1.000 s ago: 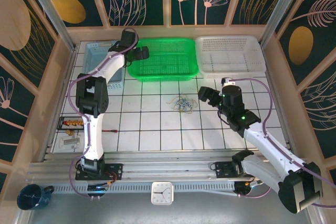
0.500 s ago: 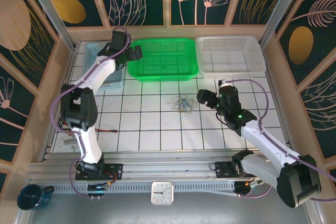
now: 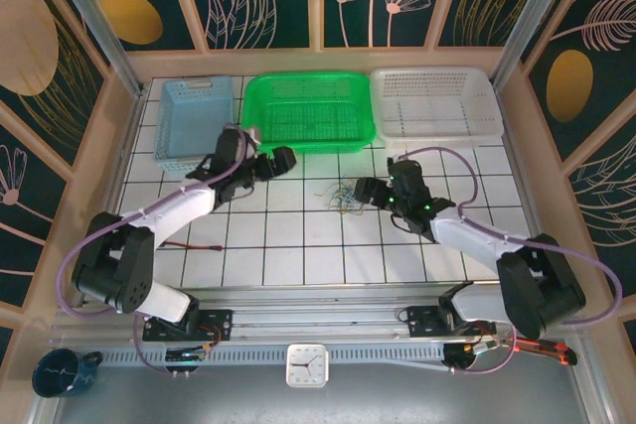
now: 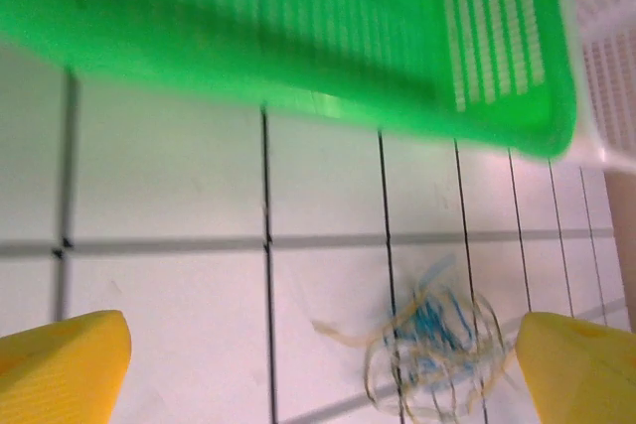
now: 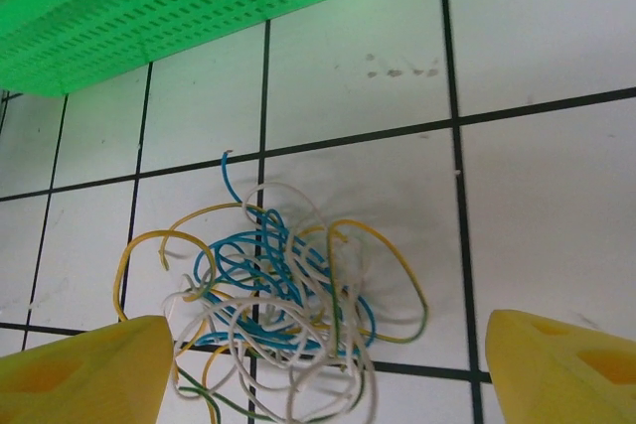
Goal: Untangle the cables
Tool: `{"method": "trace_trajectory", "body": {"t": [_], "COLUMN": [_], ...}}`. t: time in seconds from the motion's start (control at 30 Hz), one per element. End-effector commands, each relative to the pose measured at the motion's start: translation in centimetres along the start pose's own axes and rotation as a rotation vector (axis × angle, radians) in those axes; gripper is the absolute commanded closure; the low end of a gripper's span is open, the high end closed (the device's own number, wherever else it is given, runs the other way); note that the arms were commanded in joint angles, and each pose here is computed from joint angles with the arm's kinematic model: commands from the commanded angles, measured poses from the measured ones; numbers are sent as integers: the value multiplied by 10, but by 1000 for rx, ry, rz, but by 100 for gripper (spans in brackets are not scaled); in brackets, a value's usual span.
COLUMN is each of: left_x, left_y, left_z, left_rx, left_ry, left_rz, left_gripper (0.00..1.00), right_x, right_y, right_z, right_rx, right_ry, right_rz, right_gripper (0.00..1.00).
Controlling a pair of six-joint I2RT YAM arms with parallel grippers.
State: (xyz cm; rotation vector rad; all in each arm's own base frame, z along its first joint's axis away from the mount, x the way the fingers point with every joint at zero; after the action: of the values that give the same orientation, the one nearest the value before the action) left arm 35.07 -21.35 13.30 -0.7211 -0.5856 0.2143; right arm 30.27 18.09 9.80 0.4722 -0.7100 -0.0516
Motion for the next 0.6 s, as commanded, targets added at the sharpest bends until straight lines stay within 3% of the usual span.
{"method": "trace_trajectory", "body": {"t": [0.0,0.2,0.37,0.57], "left_x": [-11,-28,-38,-44], "left_y": [-38,-45,-47,-55], "left_z": [-3,-19,-27,-42], "left_rx": [-161,-188,-209,-107], "left_ry": [-13,-6,-2,-11], "left_rz": [90,224,373,199], "left_gripper": [1,5,13,15], "right_x": [16,12,12,15], "right_y": [18,13,7,11], "right_z": [-6,-5,3,9], "right_rx": [23,-3,-17,10], "right_ry": [-49,-67,-93,-106], "right_rz": [15,5,2,17], "right_gripper": [19,20,20,21]}}
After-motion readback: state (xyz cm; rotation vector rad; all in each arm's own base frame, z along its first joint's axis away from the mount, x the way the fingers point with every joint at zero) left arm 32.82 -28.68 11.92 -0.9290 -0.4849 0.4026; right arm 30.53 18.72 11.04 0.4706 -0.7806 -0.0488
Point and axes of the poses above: each hand's point on the last joint's axis, 136 mm out from that joint toward the fingers, its own z axis back along the fingers, its own y axis along the line the jaws close on, x = y × z, the point moved 1 cm from there along z, back along the fingers, and after that the axes turned 2 degrees about z, right-handed, at the moved point
